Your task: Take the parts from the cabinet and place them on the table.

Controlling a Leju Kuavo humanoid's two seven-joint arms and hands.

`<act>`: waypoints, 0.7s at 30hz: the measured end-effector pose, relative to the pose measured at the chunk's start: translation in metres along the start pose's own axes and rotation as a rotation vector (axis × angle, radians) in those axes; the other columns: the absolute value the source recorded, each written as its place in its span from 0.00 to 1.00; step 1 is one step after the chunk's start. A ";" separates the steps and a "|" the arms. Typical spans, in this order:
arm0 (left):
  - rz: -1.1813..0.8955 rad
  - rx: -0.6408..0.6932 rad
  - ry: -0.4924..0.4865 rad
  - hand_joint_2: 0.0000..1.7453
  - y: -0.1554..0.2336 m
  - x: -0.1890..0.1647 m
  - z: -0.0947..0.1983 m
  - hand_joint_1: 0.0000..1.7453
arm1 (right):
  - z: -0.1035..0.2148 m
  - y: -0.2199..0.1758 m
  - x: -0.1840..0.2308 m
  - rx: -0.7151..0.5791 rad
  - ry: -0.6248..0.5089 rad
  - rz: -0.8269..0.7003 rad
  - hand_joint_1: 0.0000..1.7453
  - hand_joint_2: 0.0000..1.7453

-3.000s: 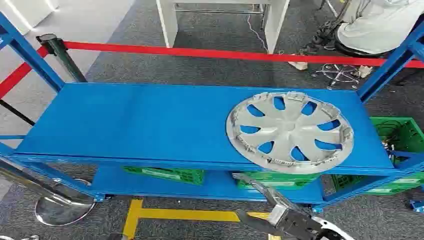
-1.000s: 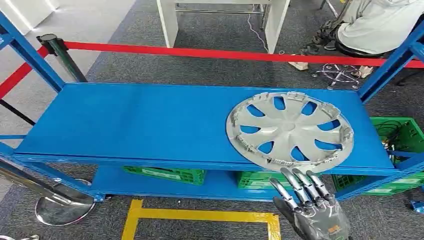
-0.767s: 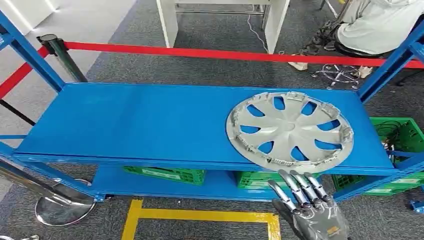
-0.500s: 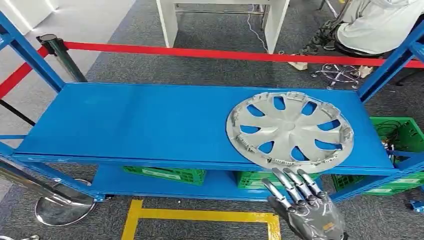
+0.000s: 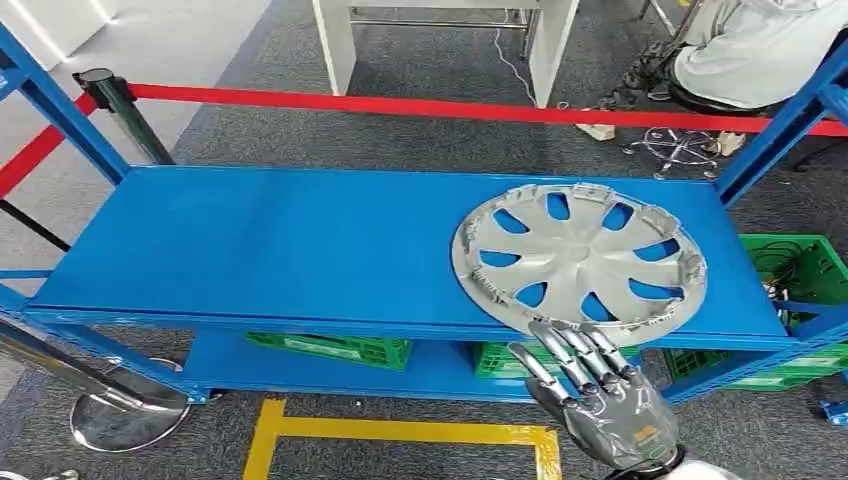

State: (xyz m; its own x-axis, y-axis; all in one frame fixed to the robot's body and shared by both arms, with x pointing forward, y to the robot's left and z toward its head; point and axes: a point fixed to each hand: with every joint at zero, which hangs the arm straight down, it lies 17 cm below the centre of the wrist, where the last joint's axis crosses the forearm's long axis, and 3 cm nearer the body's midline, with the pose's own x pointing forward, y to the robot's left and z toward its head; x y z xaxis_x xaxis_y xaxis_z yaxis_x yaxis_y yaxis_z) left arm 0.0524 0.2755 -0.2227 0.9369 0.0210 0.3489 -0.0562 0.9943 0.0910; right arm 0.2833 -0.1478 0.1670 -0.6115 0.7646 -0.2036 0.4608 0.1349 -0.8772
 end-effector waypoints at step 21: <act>-0.087 0.022 0.002 0.00 0.017 -0.002 -0.007 0.00 | -0.001 0.037 -0.006 0.146 0.016 0.024 0.00 1.00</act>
State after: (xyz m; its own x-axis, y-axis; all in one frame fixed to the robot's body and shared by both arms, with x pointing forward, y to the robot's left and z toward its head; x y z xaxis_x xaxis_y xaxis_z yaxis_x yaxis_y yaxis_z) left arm 0.0519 0.2933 -0.2281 0.9392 -0.0652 0.3373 0.0178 0.9897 0.1417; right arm 0.3049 -0.1470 0.1364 -0.5907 0.7765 -0.2193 0.3759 0.0244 -0.9263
